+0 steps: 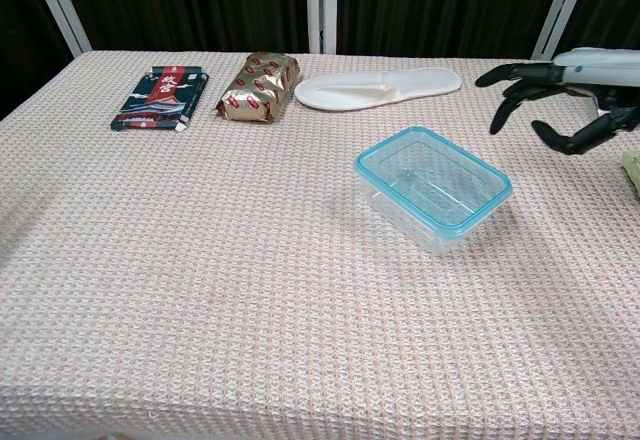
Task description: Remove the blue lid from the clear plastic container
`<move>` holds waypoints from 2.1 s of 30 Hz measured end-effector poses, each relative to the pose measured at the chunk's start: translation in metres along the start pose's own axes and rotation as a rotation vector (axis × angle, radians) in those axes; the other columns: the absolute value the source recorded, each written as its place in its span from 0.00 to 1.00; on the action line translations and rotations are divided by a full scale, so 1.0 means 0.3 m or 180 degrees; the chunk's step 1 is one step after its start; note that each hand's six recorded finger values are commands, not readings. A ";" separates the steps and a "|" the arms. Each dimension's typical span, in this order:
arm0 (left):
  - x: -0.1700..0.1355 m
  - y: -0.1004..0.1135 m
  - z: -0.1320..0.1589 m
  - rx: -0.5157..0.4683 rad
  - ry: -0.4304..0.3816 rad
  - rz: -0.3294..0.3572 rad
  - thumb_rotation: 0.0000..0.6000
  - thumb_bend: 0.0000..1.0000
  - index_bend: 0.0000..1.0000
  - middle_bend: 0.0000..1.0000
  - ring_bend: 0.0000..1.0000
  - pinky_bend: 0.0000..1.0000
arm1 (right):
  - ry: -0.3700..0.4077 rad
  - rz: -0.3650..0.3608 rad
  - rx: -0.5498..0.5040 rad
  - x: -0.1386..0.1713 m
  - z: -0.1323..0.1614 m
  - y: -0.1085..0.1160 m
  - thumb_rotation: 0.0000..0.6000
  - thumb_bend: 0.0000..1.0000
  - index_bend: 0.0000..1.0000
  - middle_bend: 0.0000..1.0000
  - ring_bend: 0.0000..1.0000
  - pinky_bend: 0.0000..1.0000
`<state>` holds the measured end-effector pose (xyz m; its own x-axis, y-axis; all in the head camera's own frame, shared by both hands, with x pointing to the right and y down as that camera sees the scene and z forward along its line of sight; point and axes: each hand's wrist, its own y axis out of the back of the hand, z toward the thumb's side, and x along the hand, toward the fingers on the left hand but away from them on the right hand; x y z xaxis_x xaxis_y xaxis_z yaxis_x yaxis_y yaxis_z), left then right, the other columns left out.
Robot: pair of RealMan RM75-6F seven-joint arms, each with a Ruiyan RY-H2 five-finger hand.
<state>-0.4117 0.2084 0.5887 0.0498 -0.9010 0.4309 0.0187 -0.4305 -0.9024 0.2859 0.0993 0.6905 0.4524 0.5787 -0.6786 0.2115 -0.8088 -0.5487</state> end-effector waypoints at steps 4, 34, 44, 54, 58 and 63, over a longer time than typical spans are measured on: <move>0.009 0.002 -0.001 0.0010 -0.0013 0.0017 1.00 0.04 0.06 0.03 0.00 0.02 | 0.0084 0.0135 -0.0028 -0.077 0.044 -0.022 1.00 0.63 0.00 0.26 0.00 0.00; 0.172 0.029 0.348 0.0034 -0.1359 -0.0123 1.00 0.04 0.06 0.03 0.00 0.02 | 0.0362 -0.0754 0.0397 0.135 0.102 0.089 1.00 0.13 0.00 0.00 0.00 0.00; 0.251 -0.020 0.846 -0.0270 -0.2502 -0.0449 1.00 0.04 0.04 0.03 0.00 0.02 | -0.0112 -0.1559 0.0397 0.430 -0.050 0.200 1.00 0.13 0.00 0.00 0.00 0.00; 0.261 -0.085 1.148 -0.0027 -0.2920 -0.0599 1.00 0.04 0.01 0.00 0.00 0.01 | -0.0206 -0.1691 0.0349 0.523 -0.087 0.199 1.00 0.13 0.00 0.00 0.00 0.00; 0.304 -0.102 1.198 -0.0092 -0.2759 -0.0750 1.00 0.04 0.01 0.00 0.00 0.01 | -0.0209 -0.1720 0.0305 0.540 -0.100 0.195 1.00 0.13 0.00 0.00 0.00 0.00; 0.348 -0.121 1.238 -0.0161 -0.2527 -0.0954 1.00 0.04 0.00 0.00 0.00 0.02 | -0.0207 -0.1726 0.0274 0.549 -0.116 0.188 1.00 0.13 0.00 0.00 0.00 0.00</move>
<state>-0.0364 0.1496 0.6647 0.7361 -0.4522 0.5036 0.0991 -0.6640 -0.7411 0.4024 0.1452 0.5648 0.2433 0.9175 -0.3147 0.3264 -0.3830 -0.8642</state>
